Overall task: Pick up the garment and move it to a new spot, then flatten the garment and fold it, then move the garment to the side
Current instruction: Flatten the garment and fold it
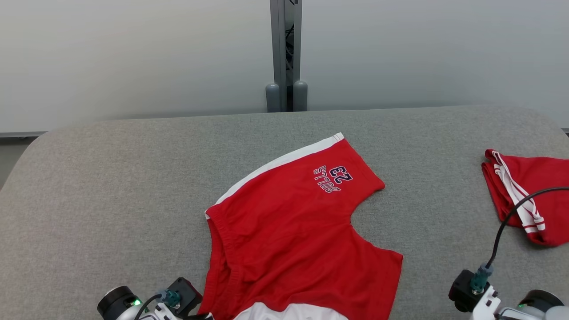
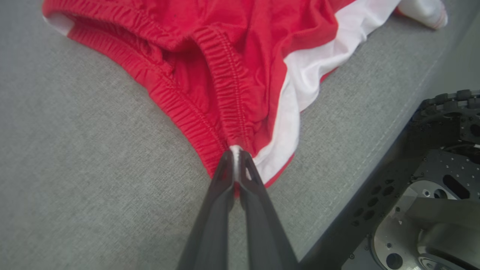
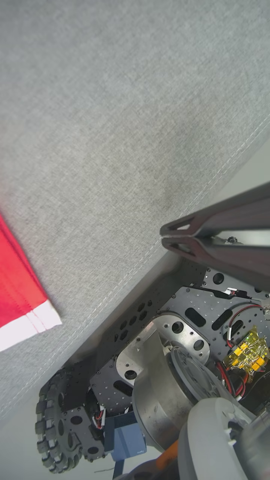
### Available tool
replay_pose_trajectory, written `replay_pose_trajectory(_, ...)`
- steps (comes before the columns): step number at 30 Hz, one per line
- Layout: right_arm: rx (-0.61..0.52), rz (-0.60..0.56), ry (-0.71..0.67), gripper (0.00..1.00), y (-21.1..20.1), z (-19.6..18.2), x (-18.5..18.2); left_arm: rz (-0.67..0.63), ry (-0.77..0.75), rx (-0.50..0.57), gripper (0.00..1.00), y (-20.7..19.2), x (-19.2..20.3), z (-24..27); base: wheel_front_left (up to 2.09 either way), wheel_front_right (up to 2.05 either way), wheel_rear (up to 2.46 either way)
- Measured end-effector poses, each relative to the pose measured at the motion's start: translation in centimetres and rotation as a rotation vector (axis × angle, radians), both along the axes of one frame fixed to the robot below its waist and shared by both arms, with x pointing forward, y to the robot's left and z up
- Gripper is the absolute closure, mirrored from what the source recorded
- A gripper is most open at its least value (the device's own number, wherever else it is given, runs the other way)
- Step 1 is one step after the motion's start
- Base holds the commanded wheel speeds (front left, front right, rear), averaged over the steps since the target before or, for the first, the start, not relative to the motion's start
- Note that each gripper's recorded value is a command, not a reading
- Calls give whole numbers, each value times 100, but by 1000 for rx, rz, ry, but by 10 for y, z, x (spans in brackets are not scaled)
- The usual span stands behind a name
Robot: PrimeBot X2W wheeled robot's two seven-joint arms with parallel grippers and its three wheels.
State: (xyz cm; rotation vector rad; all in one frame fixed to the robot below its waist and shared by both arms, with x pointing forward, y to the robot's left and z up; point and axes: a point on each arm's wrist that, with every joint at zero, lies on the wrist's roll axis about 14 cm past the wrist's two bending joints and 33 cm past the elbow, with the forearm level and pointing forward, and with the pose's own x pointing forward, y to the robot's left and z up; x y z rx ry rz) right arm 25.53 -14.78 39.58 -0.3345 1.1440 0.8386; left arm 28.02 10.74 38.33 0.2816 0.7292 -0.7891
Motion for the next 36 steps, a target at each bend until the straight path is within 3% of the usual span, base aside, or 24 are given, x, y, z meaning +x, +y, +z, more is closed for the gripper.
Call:
replay_pose_trajectory(7, 104, -63, -138, 100, 14, 19, 35, 18, -42, -36, 100, -6, 9, 11, 0, 0, 0)
replay_pose_trajectory(8, 124, -83, -166, 83, 16, 22, 42, 22, -46, -42, 100, -6, 11, 13, 0, 0, 0)
replay_pose_trajectory(9, 148, -98, -199, 27, 18, 27, 50, 26, -47, -45, 100, -7, 12, 13, 0, 0, 0)
replay_pose_trajectory(10, 178, -110, -232, 0, 23, 33, 57, 29, -51, -49, 100, -7, 13, 14, 0, 0, 0)
replay_pose_trajectory(15, 328, -176, -405, 0, 41, 58, 86, 46, -72, -72, 100, -11, 20, 20, 0, 0, 0)
replay_pose_trajectory(22, 503, -210, -529, 0, 70, 60, 77, 54, -87, -103, 100, -20, 25, 22, 0, 0, 0)
replay_pose_trajectory(30, 562, -161, -584, 0, 90, 44, 44, 64, -89, -119, 100, -23, 30, 20, 0, 0, 0)
replay_pose_trajectory(36, 533, -44, -604, 0, 100, 25, 17, 69, -80, -123, 100, -24, 32, 15, 0, 0, 0)
